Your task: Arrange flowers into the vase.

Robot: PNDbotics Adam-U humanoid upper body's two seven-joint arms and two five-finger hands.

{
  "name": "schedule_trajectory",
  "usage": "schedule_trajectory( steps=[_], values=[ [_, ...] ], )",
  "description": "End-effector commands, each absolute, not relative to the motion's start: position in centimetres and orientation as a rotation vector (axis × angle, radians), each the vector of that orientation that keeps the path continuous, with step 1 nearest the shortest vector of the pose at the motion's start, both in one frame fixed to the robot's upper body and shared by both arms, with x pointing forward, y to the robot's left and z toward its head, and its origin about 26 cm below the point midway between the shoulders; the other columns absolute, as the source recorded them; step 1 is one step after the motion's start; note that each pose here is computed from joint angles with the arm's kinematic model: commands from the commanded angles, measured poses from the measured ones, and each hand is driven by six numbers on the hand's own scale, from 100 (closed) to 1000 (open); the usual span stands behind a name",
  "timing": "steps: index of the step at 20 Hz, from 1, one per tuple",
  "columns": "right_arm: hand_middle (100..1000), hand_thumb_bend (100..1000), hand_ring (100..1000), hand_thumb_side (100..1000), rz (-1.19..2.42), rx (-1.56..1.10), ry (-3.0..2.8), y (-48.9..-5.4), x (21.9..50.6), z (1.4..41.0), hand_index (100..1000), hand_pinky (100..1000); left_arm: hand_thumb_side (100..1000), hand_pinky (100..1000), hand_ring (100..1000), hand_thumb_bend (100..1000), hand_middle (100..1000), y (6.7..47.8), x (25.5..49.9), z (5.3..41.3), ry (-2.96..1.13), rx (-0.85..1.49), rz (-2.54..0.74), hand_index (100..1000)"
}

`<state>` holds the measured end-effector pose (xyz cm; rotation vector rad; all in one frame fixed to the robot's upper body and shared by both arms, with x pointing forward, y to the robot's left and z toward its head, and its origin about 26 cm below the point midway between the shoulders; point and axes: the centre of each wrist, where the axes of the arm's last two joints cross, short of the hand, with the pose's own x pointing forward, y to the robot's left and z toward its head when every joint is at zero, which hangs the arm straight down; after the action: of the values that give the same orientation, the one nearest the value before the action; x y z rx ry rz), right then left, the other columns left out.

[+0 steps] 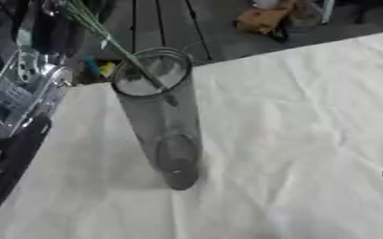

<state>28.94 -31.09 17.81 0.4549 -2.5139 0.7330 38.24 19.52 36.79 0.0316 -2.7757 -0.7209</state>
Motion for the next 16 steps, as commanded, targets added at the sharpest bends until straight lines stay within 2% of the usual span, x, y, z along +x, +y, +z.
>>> schedule_trajectory(
  steps=[1, 10, 16],
  values=[
    [455, 100, 567, 1000, 0.754, 0.430, -2.524, -31.26, 28.65, 18.42, 679, 893, 805, 100, 151, 100, 206, 20.24, 37.85, 37.64, -2.747, 0.135, -0.832, 372],
    [456, 100, 567, 1000, 0.743, 0.425, -2.514, -31.42, 28.55, 18.29, 679, 893, 835, 100, 283, 100, 329, 20.65, 37.50, 37.59, -2.602, 0.258, -0.993, 485],
    [455, 100, 568, 1000, 0.739, 0.428, -2.506, -31.46, 28.52, 18.24, 679, 894, 850, 161, 367, 100, 393, 20.78, 37.27, 37.69, -2.543, 0.304, -1.057, 557]
  ],
)
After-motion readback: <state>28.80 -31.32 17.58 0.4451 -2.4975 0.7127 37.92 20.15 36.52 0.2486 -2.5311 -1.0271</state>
